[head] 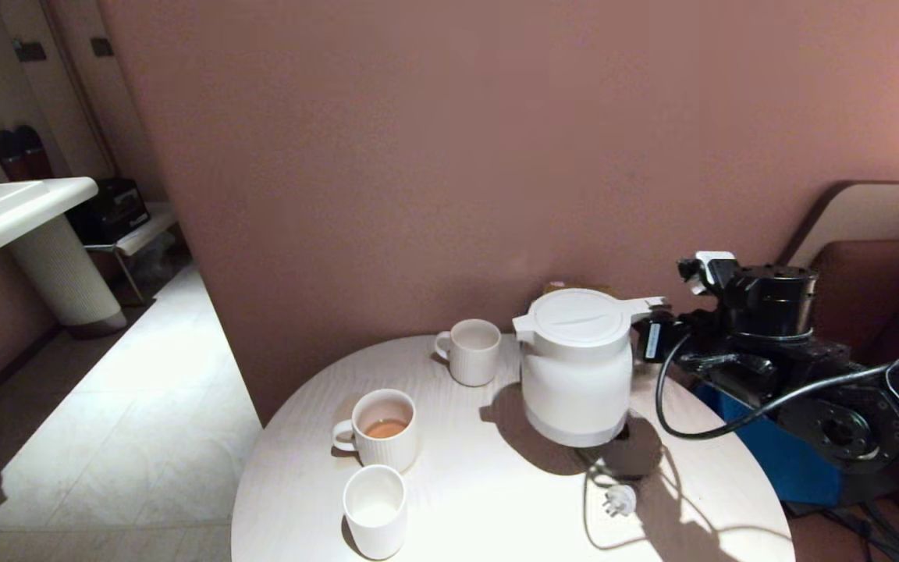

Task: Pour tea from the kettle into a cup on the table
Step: Pour water into the cup

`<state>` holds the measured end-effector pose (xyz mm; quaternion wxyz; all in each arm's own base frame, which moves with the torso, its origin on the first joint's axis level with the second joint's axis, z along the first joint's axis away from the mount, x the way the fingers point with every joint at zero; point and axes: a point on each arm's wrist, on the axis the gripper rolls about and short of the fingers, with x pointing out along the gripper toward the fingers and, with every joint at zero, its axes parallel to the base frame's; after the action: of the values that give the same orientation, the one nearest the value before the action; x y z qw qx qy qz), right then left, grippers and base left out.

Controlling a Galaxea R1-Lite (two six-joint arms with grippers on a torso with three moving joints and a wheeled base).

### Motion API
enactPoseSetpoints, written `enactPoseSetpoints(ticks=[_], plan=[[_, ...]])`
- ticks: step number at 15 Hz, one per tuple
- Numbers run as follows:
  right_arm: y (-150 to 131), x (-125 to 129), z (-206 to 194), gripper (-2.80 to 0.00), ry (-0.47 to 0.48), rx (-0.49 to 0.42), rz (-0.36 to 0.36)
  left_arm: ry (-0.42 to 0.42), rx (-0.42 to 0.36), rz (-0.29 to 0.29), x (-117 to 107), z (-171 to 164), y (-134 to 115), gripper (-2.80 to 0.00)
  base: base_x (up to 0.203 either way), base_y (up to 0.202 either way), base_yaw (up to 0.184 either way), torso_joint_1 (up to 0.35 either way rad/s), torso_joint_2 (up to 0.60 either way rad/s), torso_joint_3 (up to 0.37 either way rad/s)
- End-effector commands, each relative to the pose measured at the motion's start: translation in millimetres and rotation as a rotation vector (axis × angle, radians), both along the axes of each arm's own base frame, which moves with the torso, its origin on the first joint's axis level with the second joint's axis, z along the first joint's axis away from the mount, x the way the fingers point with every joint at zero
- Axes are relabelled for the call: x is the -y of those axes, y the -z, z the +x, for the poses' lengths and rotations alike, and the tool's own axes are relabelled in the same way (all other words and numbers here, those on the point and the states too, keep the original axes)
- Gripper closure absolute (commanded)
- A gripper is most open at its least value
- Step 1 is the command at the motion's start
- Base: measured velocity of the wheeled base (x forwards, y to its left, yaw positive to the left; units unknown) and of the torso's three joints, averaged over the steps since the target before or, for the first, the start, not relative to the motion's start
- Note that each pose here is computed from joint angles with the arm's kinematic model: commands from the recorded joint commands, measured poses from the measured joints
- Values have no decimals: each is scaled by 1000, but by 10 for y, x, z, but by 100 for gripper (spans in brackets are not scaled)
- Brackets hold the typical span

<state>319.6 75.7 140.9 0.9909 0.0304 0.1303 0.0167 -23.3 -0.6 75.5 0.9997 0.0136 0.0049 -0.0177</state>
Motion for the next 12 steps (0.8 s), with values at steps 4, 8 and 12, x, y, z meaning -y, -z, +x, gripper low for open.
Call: enactPoseSetpoints(ticks=[4,8,12], plan=[[-1,-591,-27,0,-89,-2,-30,0,-1,0,0,0,1,0,0,0,0,0,0,0],[51,-791,97,0,-118,-24,-110,0,-1,0,0,0,1,0,0,0,0,0,0,0],[-33,-1073,107,0,-164,-37,-141,0,-1,0,0,0,1,0,0,0,0,0,0,0]])
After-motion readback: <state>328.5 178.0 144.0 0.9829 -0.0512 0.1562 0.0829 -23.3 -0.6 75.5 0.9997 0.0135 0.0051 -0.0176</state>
